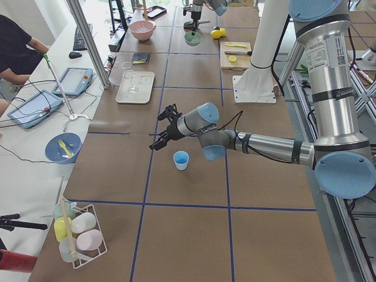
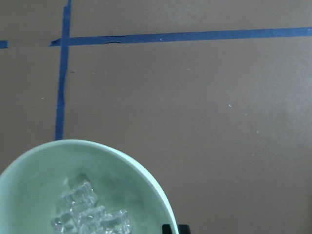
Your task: Pour ice into bowl
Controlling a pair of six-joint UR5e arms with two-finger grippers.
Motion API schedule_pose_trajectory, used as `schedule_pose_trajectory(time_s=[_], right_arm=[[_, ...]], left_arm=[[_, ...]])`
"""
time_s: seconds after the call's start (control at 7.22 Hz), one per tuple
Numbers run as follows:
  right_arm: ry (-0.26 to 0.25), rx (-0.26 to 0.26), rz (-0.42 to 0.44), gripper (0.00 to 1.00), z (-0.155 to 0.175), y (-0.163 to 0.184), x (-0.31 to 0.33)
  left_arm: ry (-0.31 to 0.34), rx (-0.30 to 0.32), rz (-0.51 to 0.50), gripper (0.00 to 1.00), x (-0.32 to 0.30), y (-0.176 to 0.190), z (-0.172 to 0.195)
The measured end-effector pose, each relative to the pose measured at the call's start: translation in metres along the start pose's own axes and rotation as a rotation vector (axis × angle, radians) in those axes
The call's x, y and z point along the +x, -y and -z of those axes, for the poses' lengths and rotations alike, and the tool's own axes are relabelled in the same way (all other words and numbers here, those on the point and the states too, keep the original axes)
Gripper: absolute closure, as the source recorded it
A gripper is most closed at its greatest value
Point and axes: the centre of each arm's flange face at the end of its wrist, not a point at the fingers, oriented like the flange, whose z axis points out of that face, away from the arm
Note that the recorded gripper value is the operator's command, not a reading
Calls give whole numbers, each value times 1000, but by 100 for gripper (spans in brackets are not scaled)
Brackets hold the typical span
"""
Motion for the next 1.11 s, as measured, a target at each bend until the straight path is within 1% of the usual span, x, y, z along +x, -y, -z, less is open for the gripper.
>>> schedule_pose_trajectory(time_s=[0.14,0.28,0.42,0.55,0.69,0.83,0.97,1.11], right_arm=[[-24,-4,12,100,-7,5,20],[-43,-11,19,100,-13,10,38],[-53,-17,13,31,-17,14,50],[-52,-21,0,0,-19,20,59],[-47,-24,3,0,-19,28,66],[-41,-22,27,0,-16,37,74],[-45,-25,55,0,-7,47,88],[-61,-36,92,0,5,56,105]], left_arm=[[4,-5,-22,0,-10,2,3],[-8,-18,-23,0,-21,3,7],[-22,-30,-16,0,-31,4,11],[-29,-41,-10,0,-37,2,14],[-28,-56,-12,0,-42,-1,14],[-5,-87,-40,0,-55,1,13],[32,-127,-85,0,-76,8,15],[51,-163,-112,0,-93,15,16]])
